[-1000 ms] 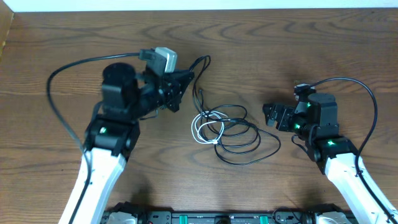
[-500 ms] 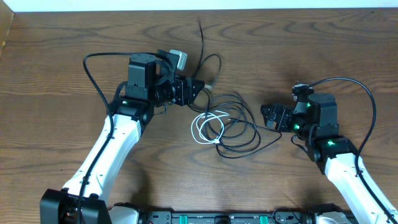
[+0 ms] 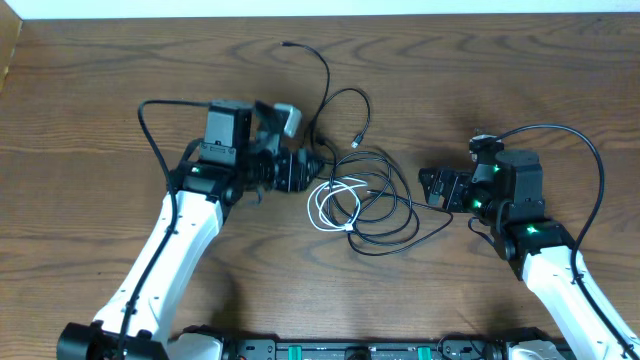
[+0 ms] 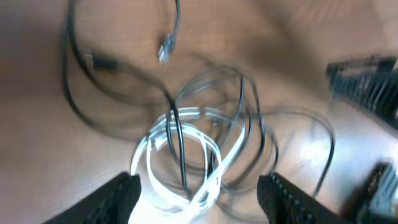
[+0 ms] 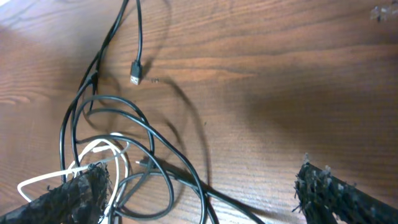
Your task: Untangle cables
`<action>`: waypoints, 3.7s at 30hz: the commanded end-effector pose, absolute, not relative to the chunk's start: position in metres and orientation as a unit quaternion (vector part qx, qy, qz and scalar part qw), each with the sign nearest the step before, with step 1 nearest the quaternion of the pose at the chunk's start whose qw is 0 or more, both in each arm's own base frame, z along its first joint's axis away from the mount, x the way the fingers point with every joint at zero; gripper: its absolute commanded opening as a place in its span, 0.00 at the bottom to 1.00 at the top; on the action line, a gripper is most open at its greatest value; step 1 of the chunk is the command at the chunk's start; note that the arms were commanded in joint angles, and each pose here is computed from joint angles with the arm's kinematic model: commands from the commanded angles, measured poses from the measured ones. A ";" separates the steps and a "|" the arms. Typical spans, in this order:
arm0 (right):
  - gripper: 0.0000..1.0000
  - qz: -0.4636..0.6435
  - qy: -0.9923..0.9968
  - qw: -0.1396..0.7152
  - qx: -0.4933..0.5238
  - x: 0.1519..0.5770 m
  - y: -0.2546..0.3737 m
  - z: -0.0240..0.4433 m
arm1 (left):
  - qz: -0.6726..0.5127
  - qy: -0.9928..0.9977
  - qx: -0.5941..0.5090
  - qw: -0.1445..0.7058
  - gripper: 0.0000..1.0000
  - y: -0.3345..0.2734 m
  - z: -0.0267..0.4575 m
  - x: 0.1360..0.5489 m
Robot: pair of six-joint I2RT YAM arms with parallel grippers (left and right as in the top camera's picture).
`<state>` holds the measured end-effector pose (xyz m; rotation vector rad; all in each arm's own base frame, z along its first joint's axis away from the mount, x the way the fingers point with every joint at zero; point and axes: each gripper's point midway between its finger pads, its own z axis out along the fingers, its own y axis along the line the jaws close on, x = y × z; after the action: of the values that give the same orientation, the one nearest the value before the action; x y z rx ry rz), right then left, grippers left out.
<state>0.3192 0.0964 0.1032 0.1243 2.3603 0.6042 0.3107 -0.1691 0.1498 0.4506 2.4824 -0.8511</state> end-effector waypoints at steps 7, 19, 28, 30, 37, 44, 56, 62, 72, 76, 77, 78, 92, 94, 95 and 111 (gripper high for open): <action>0.98 0.229 0.908 0.349 0.025 0.320 0.099 0.105 | -0.237 0.858 0.407 0.206 0.70 -0.184 0.126 0.261; 0.98 0.229 0.909 0.348 0.026 0.320 0.099 0.104 | -0.216 0.856 0.439 0.166 0.70 -0.203 0.088 0.260; 0.98 0.229 0.909 0.348 0.026 0.320 0.099 0.104 | -0.220 0.855 0.451 0.133 0.67 -0.217 0.053 0.260; 0.98 0.229 0.909 0.348 0.026 0.320 0.099 0.104 | -0.219 0.855 0.451 0.132 0.53 -0.218 0.051 0.261; 0.98 0.229 0.909 0.348 0.026 0.320 0.099 0.104 | -0.211 0.858 0.449 0.134 0.08 -0.216 0.050 0.264; 0.98 0.229 0.909 0.348 0.025 0.320 0.099 0.104 | -0.161 0.895 0.387 0.152 0.07 -0.202 0.054 0.282; 0.99 0.229 0.909 0.348 0.026 0.320 0.099 0.104 | 0.064 0.904 0.203 0.371 0.08 -0.130 0.151 0.359; 0.99 0.229 0.909 0.348 0.026 0.320 0.099 0.104 | 0.051 0.872 0.177 0.453 0.07 -0.132 0.200 0.370; 0.99 0.278 0.891 0.357 -0.040 0.317 0.121 0.117 | -0.020 0.823 0.176 0.540 0.07 -0.151 0.259 0.370; 0.99 0.331 0.861 0.372 -0.105 0.312 0.143 0.136 | -0.076 0.801 0.194 0.561 0.08 -0.168 0.279 0.361; 0.99 0.339 0.856 0.374 -0.112 0.311 0.146 0.138 | -0.094 0.795 0.196 0.566 0.08 -0.173 0.285 0.358; 0.99 0.343 0.853 0.376 -0.116 0.311 0.147 0.140 | -0.114 0.788 0.200 0.571 0.07 -0.178 0.291 0.355; 0.99 0.386 0.815 0.386 -0.192 0.299 0.167 0.156 | -0.346 0.702 0.255 0.568 0.08 -0.239 0.346 0.311; 0.99 0.387 0.808 0.395 -0.202 0.299 0.171 0.160 | -0.366 0.692 0.265 0.563 0.08 -0.244 0.350 0.305; 0.99 0.388 0.804 0.400 -0.208 0.300 0.174 0.163 | -0.376 0.686 0.273 0.559 0.07 -0.247 0.351 0.301; 0.91 0.325 0.775 0.488 -0.236 0.318 0.200 0.187 | -0.443 0.653 0.326 0.521 0.07 -0.295 0.358 0.252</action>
<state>0.3046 0.2074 0.1895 -0.6387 1.8623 0.8901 0.2641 -0.2885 0.3525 0.7509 1.5929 -1.0243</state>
